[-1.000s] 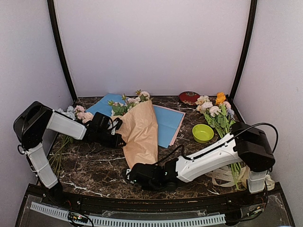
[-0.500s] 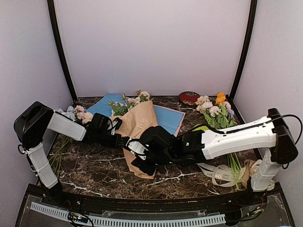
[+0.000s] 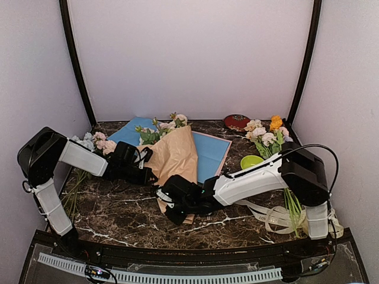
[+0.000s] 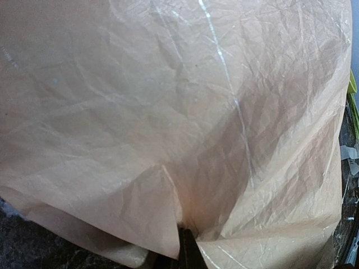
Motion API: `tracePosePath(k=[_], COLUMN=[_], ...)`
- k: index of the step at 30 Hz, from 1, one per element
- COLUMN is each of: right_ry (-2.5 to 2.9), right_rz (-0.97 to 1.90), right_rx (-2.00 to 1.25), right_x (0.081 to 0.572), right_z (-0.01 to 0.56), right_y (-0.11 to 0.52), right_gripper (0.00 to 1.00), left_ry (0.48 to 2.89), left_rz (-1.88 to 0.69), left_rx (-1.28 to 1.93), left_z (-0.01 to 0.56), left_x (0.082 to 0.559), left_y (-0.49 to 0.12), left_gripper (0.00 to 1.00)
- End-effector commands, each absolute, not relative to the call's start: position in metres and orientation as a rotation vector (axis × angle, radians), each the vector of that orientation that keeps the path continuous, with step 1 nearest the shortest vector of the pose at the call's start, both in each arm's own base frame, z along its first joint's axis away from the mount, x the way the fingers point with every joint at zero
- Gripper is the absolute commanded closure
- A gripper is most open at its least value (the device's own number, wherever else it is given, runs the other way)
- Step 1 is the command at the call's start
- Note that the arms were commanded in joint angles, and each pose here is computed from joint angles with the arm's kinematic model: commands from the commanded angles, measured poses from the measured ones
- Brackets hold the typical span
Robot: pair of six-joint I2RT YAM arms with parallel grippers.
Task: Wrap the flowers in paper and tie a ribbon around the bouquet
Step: Fold the two-thirds-folded wrapping paper at the center of the board, then press the fold line on the folded bouquet.
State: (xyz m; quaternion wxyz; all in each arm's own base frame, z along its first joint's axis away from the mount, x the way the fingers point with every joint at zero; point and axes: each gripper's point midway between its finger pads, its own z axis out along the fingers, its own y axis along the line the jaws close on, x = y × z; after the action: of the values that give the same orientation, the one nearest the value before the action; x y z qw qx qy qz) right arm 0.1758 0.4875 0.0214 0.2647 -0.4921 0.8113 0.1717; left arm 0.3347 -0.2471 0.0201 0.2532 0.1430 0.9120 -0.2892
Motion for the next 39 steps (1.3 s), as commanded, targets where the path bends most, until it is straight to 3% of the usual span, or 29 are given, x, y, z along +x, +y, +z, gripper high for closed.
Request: tracePosePath(k=[1, 6, 12, 15, 19, 21, 23, 27, 35, 39], right_ry=[2.244, 2.301, 2.392, 2.515, 2.655, 2.703, 2.757, 2.840, 2.890, 2.889], right_rz=[0.423, 0.461, 0.634, 0.780, 0.955, 1.014, 1.070, 1.210, 1.244, 1.217], right_rx=[-1.489, -1.473, -1.158, -0.878, -0.463, -0.349, -0.293, -0.288, -0.221, -0.224], right_x=[0.116, 0.094, 0.115, 0.138, 0.165, 0.169, 0.168, 0.157, 0.147, 0.146], right_z=[-0.005, 0.010, 0.069, 0.082, 0.076, 0.064, 0.050, 0.026, 0.015, 0.016], right_y=[0.474, 0.458, 0.438, 0.421, 0.402, 0.400, 0.402, 0.417, 0.408, 0.400], right_gripper=[1.00, 1.00, 0.96, 0.80, 0.37, 0.30, 0.32, 0.47, 0.99, 1.00], left_ry=[2.583, 2.586, 2.589, 2.590, 2.595, 2.600, 2.605, 2.608, 2.626, 2.625], left_rz=[-0.744, -0.738, -0.746, -0.742, -0.747, -0.741, -0.735, -0.741, -0.715, -0.696], left_rx=[0.376, 0.375, 0.374, 0.370, 0.375, 0.380, 0.380, 0.381, 0.380, 0.375], left_z=[-0.003, -0.004, -0.002, -0.001, -0.002, -0.003, -0.004, -0.006, -0.011, -0.008], left_x=[0.319, 0.318, 0.318, 0.317, 0.315, 0.314, 0.314, 0.313, 0.310, 0.310], left_y=[-0.234, -0.234, -0.234, -0.234, -0.234, -0.233, -0.232, -0.232, -0.228, -0.225], left_gripper=[1.00, 1.00, 1.00, 1.00, 1.00, 1.00, 1.00, 1.00, 1.00, 1.00])
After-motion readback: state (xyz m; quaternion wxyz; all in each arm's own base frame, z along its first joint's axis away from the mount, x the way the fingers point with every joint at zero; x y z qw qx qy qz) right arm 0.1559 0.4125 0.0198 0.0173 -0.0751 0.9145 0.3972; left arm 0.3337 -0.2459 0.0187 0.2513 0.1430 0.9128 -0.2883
